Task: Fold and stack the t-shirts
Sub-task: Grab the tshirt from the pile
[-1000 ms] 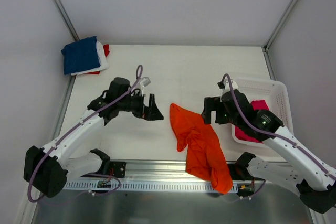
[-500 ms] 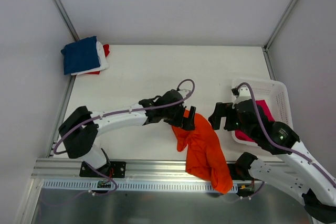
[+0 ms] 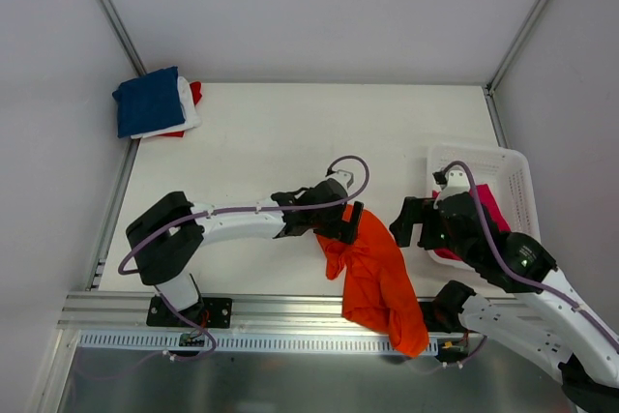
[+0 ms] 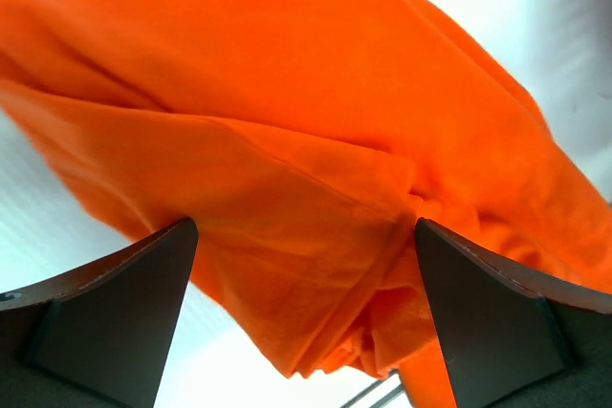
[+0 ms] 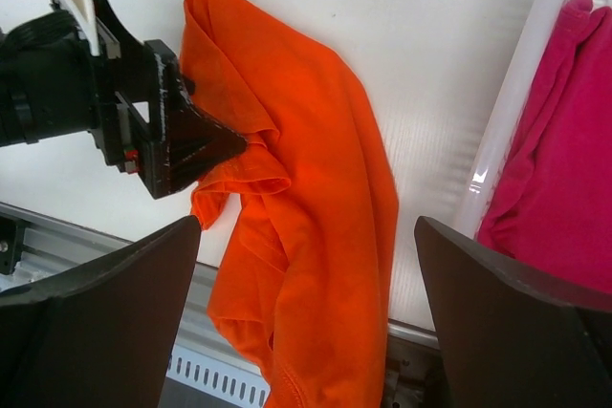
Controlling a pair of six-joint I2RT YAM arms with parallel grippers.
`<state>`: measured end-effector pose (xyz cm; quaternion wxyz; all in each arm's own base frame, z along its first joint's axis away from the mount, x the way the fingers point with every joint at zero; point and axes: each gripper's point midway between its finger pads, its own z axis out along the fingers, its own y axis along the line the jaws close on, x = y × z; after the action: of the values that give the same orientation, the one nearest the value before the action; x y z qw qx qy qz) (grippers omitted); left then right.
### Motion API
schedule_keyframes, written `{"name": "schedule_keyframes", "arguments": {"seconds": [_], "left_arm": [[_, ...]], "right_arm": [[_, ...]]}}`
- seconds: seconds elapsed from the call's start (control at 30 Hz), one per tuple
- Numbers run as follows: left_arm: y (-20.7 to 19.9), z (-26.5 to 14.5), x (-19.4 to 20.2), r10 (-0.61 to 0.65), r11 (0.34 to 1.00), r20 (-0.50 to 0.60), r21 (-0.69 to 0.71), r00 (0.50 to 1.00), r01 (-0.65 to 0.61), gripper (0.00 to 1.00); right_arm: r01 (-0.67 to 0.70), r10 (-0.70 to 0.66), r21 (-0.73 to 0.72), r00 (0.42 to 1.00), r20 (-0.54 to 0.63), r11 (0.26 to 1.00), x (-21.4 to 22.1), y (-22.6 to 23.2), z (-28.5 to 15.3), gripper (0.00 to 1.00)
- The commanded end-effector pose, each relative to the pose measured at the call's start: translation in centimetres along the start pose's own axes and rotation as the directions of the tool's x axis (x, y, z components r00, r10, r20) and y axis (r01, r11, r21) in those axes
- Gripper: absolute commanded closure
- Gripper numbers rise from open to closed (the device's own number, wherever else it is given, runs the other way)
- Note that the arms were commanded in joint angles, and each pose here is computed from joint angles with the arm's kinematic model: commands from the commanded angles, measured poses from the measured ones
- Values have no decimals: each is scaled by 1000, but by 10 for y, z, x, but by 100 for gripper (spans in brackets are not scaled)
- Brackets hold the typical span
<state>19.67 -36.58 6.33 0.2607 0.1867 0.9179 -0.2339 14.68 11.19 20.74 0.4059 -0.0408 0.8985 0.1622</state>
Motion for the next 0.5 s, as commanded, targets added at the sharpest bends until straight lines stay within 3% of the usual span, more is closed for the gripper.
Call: {"name": "schedule_keyframes", "arguments": {"seconds": [0.0,0.2,0.47], "left_arm": [[14,-11,-13,-11,998,89,-63,996,17,1],[39,-20,-25,-7,989,153,-145,988,29,1],[47,-13,-15,-11,984,126,-175,992,33,1]], "right_arm": [[-11,11,16,1000,-28,1000,8,-2,5,0],[-22,21,-14,998,-55,1000,16,5,11,1],[-21,21,6,998,-59,1000,18,1,12,1]]}}
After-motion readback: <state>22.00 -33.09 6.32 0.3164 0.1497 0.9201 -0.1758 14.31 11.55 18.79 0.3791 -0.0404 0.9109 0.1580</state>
